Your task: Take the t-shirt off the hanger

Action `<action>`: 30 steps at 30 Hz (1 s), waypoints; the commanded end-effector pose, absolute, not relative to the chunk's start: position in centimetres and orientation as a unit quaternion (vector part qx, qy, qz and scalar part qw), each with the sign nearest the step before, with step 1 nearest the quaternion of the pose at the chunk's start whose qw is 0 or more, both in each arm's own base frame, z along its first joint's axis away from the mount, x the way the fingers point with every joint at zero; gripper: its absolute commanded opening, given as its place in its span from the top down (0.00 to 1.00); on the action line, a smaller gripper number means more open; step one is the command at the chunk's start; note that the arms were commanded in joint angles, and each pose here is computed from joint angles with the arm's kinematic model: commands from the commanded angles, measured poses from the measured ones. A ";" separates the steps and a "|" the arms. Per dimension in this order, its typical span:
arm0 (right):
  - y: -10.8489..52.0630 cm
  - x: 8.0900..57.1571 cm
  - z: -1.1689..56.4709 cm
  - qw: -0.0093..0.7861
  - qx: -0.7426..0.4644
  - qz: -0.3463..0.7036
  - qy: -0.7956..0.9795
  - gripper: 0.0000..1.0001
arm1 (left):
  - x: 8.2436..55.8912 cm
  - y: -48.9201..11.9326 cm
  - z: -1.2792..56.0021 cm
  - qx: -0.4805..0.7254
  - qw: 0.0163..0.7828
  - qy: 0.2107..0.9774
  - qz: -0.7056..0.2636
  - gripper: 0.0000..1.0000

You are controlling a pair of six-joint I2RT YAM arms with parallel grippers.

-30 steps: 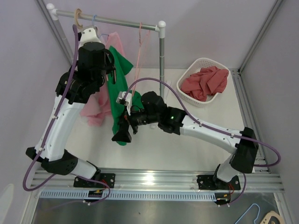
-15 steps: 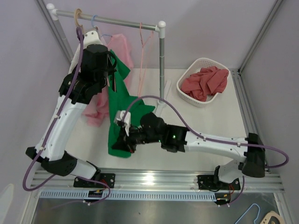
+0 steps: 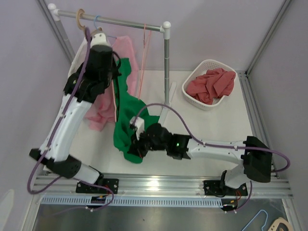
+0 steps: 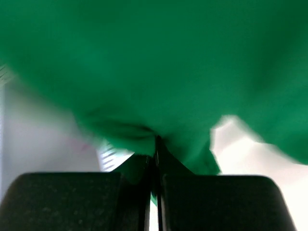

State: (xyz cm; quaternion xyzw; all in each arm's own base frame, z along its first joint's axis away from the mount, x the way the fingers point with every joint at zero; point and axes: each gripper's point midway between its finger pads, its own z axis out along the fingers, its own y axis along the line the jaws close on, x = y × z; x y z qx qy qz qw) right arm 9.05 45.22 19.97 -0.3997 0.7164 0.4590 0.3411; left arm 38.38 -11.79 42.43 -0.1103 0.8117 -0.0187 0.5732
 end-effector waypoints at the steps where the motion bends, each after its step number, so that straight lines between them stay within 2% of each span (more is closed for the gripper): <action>1: 45.5 16.3 23.3 0.391 -0.355 0.447 0.722 1.00 | 31.9 -11.1 44.0 -0.108 0.591 0.792 -0.108 0.99; 2: 45.4 17.7 23.9 0.402 -0.350 0.441 0.722 1.00 | 29.2 -10.4 45.3 -0.103 0.604 0.779 -0.137 0.99; 4: 45.3 21.8 25.2 0.427 -0.328 0.421 0.730 1.00 | 27.2 -10.1 42.0 -0.083 0.572 0.806 -0.125 0.99; 7: 45.3 24.9 25.1 0.431 -0.324 0.401 0.740 1.00 | 24.4 -7.7 40.3 -0.092 0.571 0.810 -0.099 0.99; 11: 46.4 24.9 22.1 0.401 -0.330 0.401 0.754 1.00 | 23.2 -4.7 41.1 -0.120 0.603 0.786 -0.063 0.99; 14: 46.5 25.7 18.7 0.381 -0.311 0.383 0.782 1.00 | 22.7 -6.0 42.9 -0.100 0.610 0.779 -0.107 0.99; 19: 47.0 27.3 16.8 0.398 -0.299 0.348 0.794 1.00 | 20.8 -7.0 43.2 -0.068 0.597 0.785 -0.149 0.99; 20: 46.9 27.3 16.0 0.392 -0.302 0.336 0.801 0.90 | 20.3 -6.8 43.1 -0.064 0.595 0.787 -0.150 0.99; 21: 47.3 27.4 15.3 0.390 -0.306 0.325 0.805 0.75 | 19.5 -6.5 42.8 -0.054 0.589 0.793 -0.146 0.99; 22: 47.3 27.4 14.4 0.385 -0.314 0.309 0.811 0.44 | 18.9 -6.3 43.0 -0.047 0.588 0.794 -0.148 0.99; 23: 47.5 27.6 13.8 0.386 -0.315 0.299 0.814 0.29 | 18.4 -6.3 42.8 -0.041 0.580 0.800 -0.148 0.99; 24: 48.0 27.2 12.5 0.379 -0.324 0.291 0.817 0.08 | 17.8 -5.9 43.2 -0.037 0.581 0.800 -0.145 0.99; 25: 48.3 27.7 12.3 0.389 -0.320 0.276 0.818 0.01 | 17.0 -5.5 43.0 -0.029 0.574 0.806 -0.140 0.99; 30: 49.5 28.8 8.0 0.384 -0.330 0.203 0.838 0.00 | 14.7 -4.4 44.3 0.001 0.584 0.799 -0.141 0.99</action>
